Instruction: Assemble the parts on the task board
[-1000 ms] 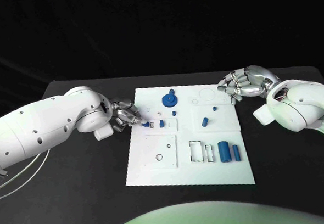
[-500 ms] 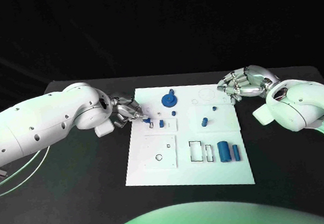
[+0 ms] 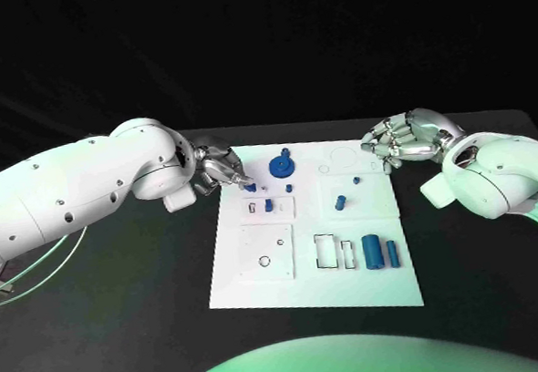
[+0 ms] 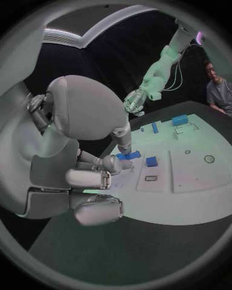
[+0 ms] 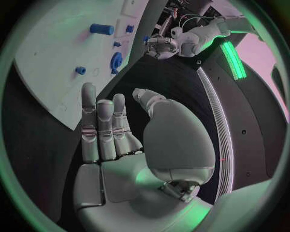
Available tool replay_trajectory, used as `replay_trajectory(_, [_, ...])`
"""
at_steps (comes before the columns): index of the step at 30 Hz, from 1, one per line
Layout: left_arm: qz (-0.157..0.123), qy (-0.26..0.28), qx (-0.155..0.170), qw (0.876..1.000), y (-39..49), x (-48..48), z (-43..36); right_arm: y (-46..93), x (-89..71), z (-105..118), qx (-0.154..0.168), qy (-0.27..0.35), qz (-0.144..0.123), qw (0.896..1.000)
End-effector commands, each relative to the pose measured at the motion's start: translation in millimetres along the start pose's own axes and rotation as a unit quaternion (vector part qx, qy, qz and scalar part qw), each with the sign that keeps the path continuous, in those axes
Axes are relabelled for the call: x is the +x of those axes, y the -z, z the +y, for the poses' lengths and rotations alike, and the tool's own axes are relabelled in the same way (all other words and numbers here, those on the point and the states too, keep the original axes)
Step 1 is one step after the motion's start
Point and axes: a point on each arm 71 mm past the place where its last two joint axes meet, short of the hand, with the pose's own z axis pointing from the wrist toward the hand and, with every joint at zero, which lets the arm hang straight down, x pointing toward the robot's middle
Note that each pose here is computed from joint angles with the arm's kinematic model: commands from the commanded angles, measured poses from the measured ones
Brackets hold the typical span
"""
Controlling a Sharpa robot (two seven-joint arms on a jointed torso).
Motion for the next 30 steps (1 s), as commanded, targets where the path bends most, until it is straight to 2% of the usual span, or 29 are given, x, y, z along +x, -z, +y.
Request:
replay_trajectory(1, [-0.022,-0.052,-0.018,0.998,0.0,0.8,-2.4,0.1,-0.1,2.4,-0.007,0.001,0.0,1.0])
replay_trajectory(9, [-0.043,-0.099,-0.028,0.994,0.7,6.7,-5.4,-1.9,-5.8,13.6,-0.023,0.005,-0.011,1.0])
replay_trajectory(17, [-0.056,-0.122,-0.03,0.991,2.3,15.7,-8.9,-8.1,-17.7,35.7,-0.069,-0.003,-0.036,0.997])
replay_trajectory(30, [-0.048,-0.14,-0.025,0.989,-1.8,26.5,-13.0,-20.0,-34.4,58.4,-0.138,-0.03,-0.092,0.986])
